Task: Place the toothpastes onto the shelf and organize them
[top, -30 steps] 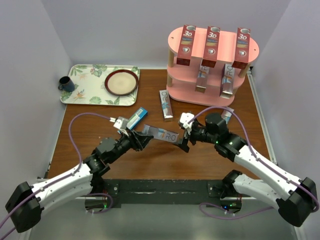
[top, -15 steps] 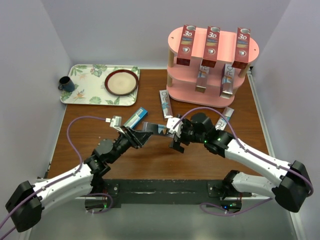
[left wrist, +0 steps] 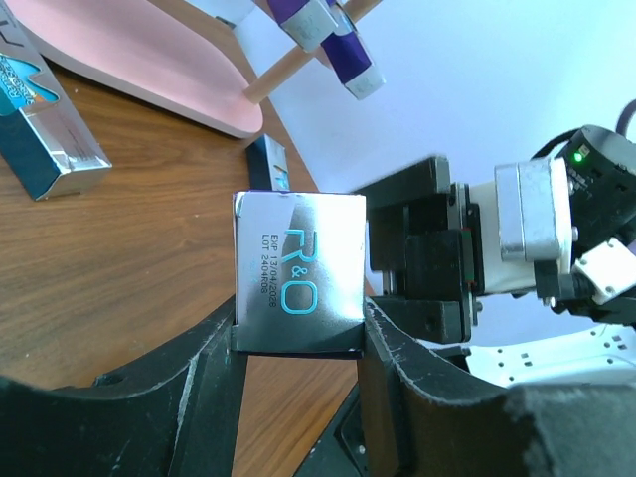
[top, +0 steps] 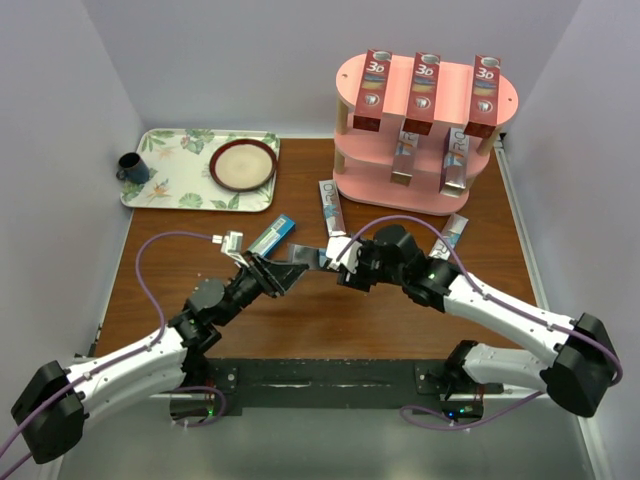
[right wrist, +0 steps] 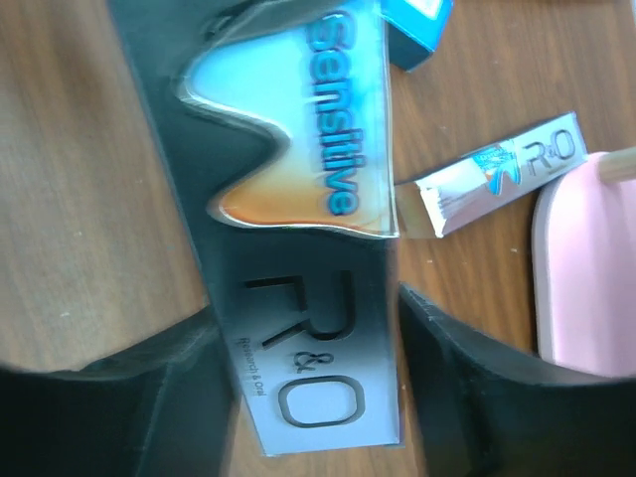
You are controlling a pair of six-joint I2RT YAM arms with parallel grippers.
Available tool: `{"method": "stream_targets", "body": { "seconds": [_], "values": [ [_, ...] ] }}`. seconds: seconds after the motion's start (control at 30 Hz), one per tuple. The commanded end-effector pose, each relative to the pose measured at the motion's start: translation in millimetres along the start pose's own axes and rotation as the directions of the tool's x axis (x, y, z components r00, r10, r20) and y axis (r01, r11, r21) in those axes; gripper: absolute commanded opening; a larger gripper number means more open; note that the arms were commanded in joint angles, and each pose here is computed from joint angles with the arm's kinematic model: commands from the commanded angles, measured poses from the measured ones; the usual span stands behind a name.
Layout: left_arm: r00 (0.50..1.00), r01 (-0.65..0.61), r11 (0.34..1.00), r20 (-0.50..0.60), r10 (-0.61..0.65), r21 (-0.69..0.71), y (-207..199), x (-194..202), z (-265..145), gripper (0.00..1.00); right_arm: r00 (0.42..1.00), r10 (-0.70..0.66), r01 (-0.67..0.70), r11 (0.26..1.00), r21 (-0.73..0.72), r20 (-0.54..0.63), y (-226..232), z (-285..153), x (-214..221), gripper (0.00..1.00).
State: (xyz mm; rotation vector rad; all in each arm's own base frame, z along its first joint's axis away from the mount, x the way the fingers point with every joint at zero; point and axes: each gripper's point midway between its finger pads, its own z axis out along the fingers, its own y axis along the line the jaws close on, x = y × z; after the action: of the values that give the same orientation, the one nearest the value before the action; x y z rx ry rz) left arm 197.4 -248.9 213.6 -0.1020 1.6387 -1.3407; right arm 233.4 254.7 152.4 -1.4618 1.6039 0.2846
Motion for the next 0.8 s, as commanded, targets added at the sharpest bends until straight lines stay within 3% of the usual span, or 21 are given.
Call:
{"method": "stream_targets", "body": {
  "seconds": [0.0,0.03,0.1,0.13,0.17,0.2,0.27,0.3,0.37,0.4,0.43,0.47,0.53,0.57,0.67,0.77],
  "values": [
    [0.996,-0.076,0.991,0.063,0.069,0.108,-40.9,-28.5,4.2,0.13,0.997,-0.06,0.06,0.998,0.01,0.042,-12.2,-14.2,-27.1,0.47],
    [0.993,-0.106,0.989,0.059,0.101,0.099,-39.9,-28.8,4.1,0.28,0.998,-0.063,0.063,0.998,-0.007,0.026,-9.9,-18.0,-25.6,0.41],
    [0.975,-0.223,0.972,0.043,0.22,0.072,-38.5,-31.7,3.0,0.45,0.997,-0.07,0.071,0.997,-0.025,0.021,-7.3,-23.4,-26.4,0.37],
    [0.963,-0.271,0.96,0.019,0.27,0.076,-39.4,-29.9,1.7,0.61,0.997,-0.071,0.071,0.997,-0.043,0.004,-5.0,-27.1,-24.0,0.35],
    [0.946,-0.324,0.943,0.006,0.325,0.07,-39.2,-31.2,0.7,0.68,0.998,-0.07,0.07,0.996,-0.056,-0.001,-2.7,-29.2,-23.3,0.35],
    [0.895,-0.442,0.895,-0.032,0.444,0.061,-37.8,-33.3,-1.8,0.74,0.997,-0.073,0.071,0.995,-0.075,-0.015,1.0,-33.5,-20.8,0.34],
    [0.819,-0.561,0.826,-0.108,0.564,0.059,-37.8,-36.0,-7.0,0.9,0.997,-0.077,0.075,0.993,-0.087,-0.015,1.4,-40.0,-23.9,0.33],
    [0.735,-0.661,0.746,-0.134,0.665,0.076,-34.1,-37.9,-8.5,0.95,0.996,-0.081,0.077,0.991,-0.105,-0.029,5.2,-44.8,-21.2,0.33],
    [0.626,-0.745,0.656,-0.21,0.751,0.121,-34.2,-38.3,-16.1,0.99,0.996,-0.086,0.083,0.99,-0.115,-0.023,5.6,-51.4,-25.3,0.33],
    [0.524,-0.805,0.563,-0.222,0.822,0.185,-33.2,-35.5,-17.0,0.99,0.996,-0.089,0.084,0.989,-0.126,-0.031,8.1,-56.3,-23.3,0.33],
    [0.474,-0.825,0.518,-0.222,0.852,0.227,-36.1,-34.4,-19.0,1.0,0.996,-0.09,0.085,0.988,-0.131,-0.028,8.3,-59.6,-25.7,0.33],
    [0.383,-0.858,0.433,-0.216,0.898,0.278,-36.5,-34.6,-21.9,1.0,0.995,-0.092,0.087,0.987,-0.135,-0.032,8.3,-62.5,-25.8,0.33],
    [0.301,-0.863,0.345,-0.171,0.938,0.369,-43.2,-27.6,-24.3,1.0,0.994,-0.098,0.09,0.985,-0.149,-0.046,9.8,-69.4,-25.1,0.33],
    [0.224,-0.878,0.259,-0.133,0.966,0.402,-44.8,-28.5,-24.4,1.0,0.994,-0.098,0.09,0.984,-0.153,-0.049,10.3,-71.5,-25.6,0.33],
    [0.12,-0.888,0.145,-0.085,0.989,0.437,-49.5,-32.8,-20.7,1.0,0.993,-0.103,0.095,0.984,-0.151,-0.05,9.6,-78.4,-27.1,0.33],
    [0.055,-0.875,0.079,-0.065,0.996,0.478,-55.9,-35.1,-15.3,1.0,0.994,-0.105,0.098,0.984,-0.149,-0.041,9.8,-81.3,-28.8,0.32]
  ]
}}
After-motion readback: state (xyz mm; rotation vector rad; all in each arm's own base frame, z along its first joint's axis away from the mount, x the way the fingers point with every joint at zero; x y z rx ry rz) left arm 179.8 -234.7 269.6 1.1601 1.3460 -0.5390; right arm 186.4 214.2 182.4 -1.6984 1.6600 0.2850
